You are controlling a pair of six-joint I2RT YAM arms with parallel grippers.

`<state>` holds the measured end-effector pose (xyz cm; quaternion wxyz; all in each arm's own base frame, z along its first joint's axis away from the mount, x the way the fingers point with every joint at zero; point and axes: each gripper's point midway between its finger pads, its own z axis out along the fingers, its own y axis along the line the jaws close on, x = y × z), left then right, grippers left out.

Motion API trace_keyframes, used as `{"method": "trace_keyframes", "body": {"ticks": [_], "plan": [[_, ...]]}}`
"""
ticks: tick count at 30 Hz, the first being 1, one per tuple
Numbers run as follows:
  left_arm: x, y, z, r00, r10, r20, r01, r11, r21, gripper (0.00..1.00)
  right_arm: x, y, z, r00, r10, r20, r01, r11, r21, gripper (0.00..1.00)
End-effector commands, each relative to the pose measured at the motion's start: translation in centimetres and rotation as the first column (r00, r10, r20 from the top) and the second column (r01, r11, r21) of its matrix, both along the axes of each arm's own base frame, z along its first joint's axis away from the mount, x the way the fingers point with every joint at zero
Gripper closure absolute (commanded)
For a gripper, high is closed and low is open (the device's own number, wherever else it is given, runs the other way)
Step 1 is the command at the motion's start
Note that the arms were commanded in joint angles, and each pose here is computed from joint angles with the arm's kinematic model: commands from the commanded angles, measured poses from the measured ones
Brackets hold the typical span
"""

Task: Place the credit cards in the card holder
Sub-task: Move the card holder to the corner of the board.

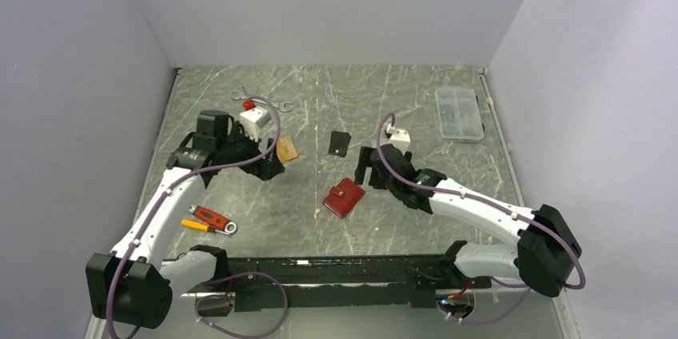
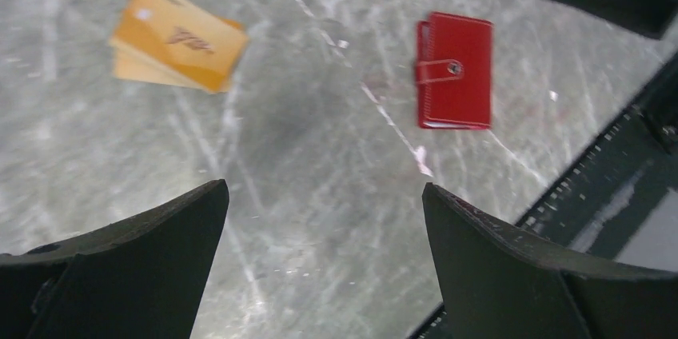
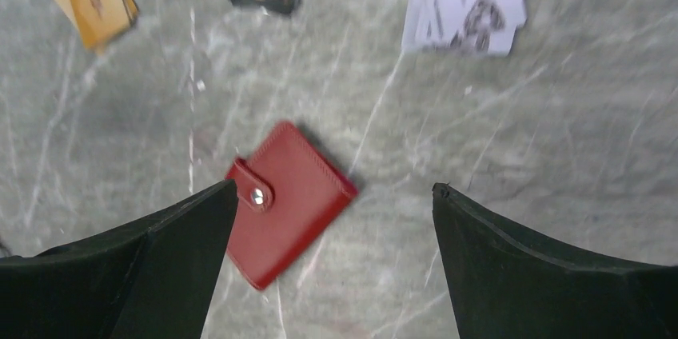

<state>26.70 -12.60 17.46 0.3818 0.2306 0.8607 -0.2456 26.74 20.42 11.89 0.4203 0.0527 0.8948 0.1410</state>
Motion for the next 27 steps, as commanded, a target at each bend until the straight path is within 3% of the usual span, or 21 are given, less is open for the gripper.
{"method": "trace_keyframes", "body": {"ticks": [1,7,13,21,27], "plan": [[-1.9,-3.8,-1.3,0.990,-0.108,-0.087,0.103,0.993,-0.054,0.01,-2.2,1.1,-2.3,0.997,0.000,-0.083,0.005,0.998,0.060,0.07],[-3.3,-6.7,-4.6,0.969,-0.163,-0.187,0.146,0.984,-0.102,0.01,-0.9,2.7,-2.1,0.997,0.055,-0.052,-0.052,0.998,0.046,0.12],[-3.6,-8.3,-6.7,0.962,-0.256,-0.100,0.254,0.967,-0.035,0.01,0.8,6.1,-3.2,0.986,0.146,-0.080,-0.143,0.989,0.038,0.19],[-3.5,-9.8,-9.1,0.957,-0.259,-0.132,0.271,0.959,0.084,0.04,0.5,6.7,-6.5,0.970,0.178,-0.164,-0.172,0.984,0.050,0.31],[-3.7,-10.1,-8.2,0.958,-0.275,-0.076,0.280,0.958,0.064,0.02,-0.9,6.4,-8.8,0.955,0.179,-0.235,-0.170,0.984,0.061,0.43]]}}
